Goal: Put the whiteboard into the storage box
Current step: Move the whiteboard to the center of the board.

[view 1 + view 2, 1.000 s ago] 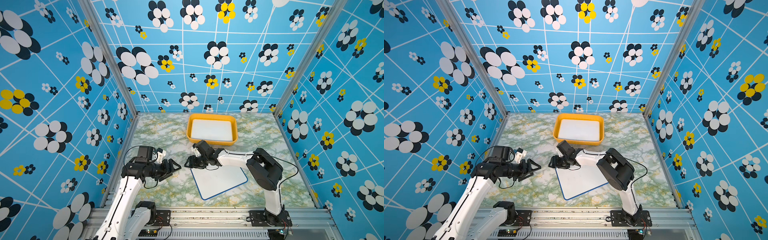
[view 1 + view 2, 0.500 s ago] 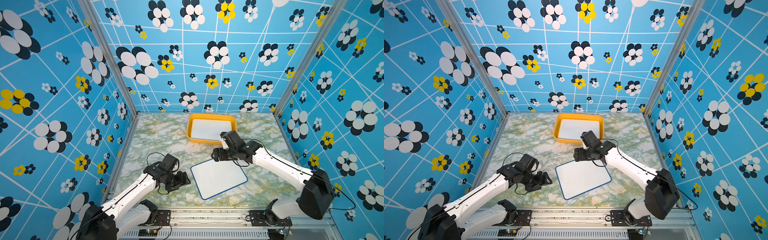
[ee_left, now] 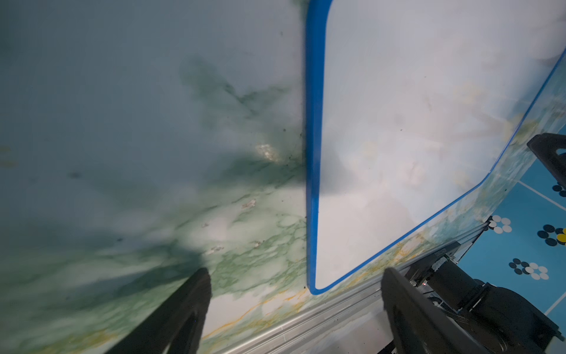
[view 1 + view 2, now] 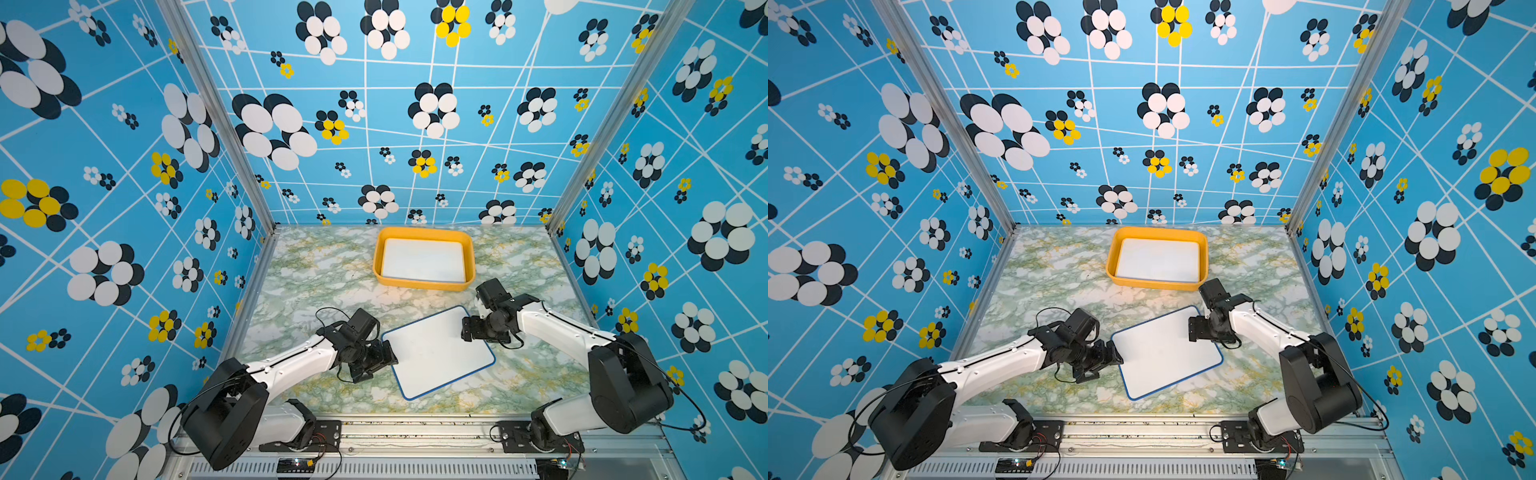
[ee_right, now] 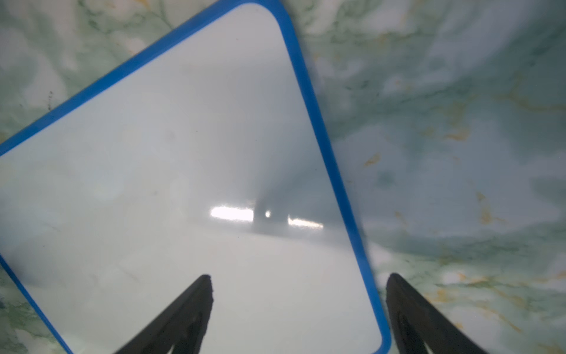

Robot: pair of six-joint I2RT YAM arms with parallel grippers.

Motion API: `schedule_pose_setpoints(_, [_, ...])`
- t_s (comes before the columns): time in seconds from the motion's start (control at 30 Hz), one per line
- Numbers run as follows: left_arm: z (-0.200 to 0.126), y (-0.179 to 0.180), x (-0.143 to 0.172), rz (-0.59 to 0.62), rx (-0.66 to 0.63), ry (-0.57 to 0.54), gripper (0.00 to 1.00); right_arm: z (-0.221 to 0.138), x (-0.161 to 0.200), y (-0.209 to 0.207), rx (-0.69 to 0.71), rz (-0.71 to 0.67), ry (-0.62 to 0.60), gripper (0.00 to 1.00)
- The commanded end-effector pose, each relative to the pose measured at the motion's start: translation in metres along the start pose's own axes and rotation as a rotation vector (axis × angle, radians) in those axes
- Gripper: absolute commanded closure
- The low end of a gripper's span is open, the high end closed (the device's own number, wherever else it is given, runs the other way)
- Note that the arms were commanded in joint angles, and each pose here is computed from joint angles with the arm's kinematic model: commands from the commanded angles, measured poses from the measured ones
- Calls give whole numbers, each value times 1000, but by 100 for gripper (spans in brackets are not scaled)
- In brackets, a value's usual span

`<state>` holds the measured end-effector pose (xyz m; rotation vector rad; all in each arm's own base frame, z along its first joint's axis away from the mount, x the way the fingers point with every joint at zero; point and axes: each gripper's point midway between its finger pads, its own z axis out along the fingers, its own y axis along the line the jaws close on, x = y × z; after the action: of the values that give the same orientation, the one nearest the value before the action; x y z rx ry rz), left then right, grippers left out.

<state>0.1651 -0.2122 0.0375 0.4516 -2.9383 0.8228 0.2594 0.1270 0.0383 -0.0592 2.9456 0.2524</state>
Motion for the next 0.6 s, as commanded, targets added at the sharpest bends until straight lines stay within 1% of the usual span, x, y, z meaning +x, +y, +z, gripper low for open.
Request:
schedule_pose_setpoints(0.0, [6,-2,-4,-15,-13,-3,9,9,2,7,-57,-42,27,9])
schedule_pose_setpoints(0.17, [23,-7,-7,24,6,51,8,24,19,8,-151,25,113,9])
schedule_pose_setpoints(0.37, [44,-2,-12,39,-14,115,7,33,43,31,-328,123,165,9])
schedule_pose_setpoints(0.47, [46,9,-19,14,-24,120,7,32,58,38,-390,158,184,8])
schedule_pose_setpoints(0.57, [39,21,-25,-3,-59,114,7,29,74,41,-414,170,202,7])
